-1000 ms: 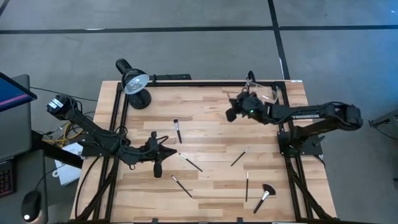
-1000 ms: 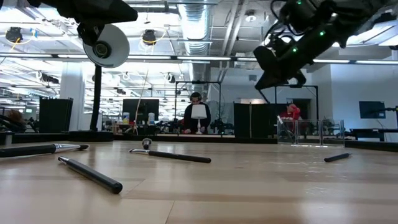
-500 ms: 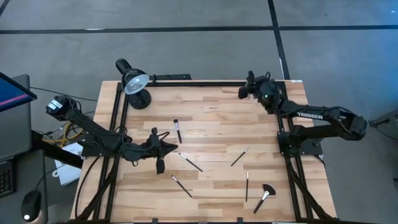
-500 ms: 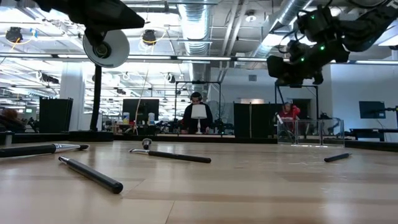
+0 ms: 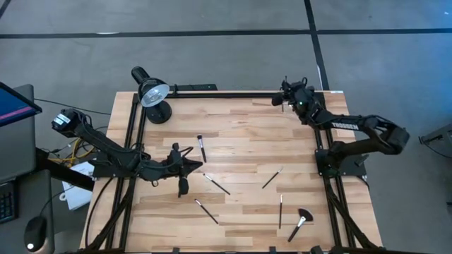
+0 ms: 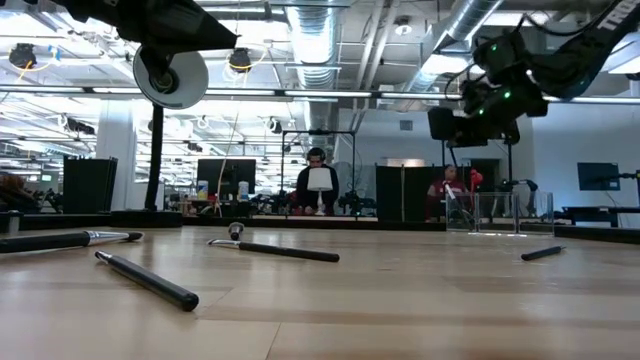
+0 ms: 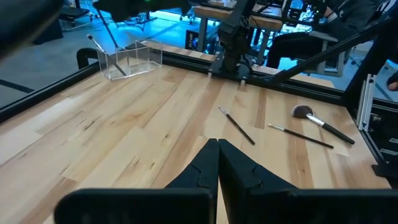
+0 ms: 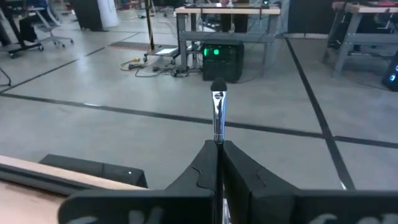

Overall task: Sort items
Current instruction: Put the eyeshadow brush into the transparent organizer

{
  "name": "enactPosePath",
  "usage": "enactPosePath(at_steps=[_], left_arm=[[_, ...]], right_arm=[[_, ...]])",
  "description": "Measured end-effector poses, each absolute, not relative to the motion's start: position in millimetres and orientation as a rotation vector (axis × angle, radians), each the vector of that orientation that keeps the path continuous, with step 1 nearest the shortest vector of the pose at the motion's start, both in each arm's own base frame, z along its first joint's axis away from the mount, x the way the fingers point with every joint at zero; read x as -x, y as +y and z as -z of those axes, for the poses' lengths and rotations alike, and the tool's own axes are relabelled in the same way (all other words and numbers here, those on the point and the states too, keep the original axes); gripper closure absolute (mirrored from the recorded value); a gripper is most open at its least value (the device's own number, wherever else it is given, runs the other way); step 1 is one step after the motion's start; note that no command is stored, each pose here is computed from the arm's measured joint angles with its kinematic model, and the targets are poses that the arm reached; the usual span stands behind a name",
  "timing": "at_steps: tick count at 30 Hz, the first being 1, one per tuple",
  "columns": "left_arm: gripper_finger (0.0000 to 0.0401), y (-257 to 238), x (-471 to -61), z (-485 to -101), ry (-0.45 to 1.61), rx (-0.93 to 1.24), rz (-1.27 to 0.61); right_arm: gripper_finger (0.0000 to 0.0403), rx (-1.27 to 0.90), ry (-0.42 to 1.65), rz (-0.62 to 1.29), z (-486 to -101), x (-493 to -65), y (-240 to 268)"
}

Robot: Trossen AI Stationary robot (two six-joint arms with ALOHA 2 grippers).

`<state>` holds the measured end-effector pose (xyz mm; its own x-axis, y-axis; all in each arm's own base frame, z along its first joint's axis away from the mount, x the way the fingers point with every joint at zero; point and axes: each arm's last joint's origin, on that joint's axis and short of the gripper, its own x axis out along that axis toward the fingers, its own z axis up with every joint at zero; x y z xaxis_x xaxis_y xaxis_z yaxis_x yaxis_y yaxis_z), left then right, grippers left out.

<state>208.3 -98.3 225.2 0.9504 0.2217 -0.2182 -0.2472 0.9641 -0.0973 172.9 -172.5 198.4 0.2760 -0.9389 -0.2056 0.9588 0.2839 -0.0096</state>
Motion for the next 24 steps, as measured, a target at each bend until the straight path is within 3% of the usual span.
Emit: enactPosePath(at_steps=[16,24], left_arm=[[0.0395,-98.6,-208.3,-225.2,0.209,0.127,-0.232],[0.0395,-99.2,-208.4,-225.1,0.213,0.141,-0.213]], right_arm=[[0.0401,-0.153,0.236,1.343,-166.0,-180.1,-189.1],[0.0382,-0.214,0.286,1.354,-151.6,-181.0,-189.9]])
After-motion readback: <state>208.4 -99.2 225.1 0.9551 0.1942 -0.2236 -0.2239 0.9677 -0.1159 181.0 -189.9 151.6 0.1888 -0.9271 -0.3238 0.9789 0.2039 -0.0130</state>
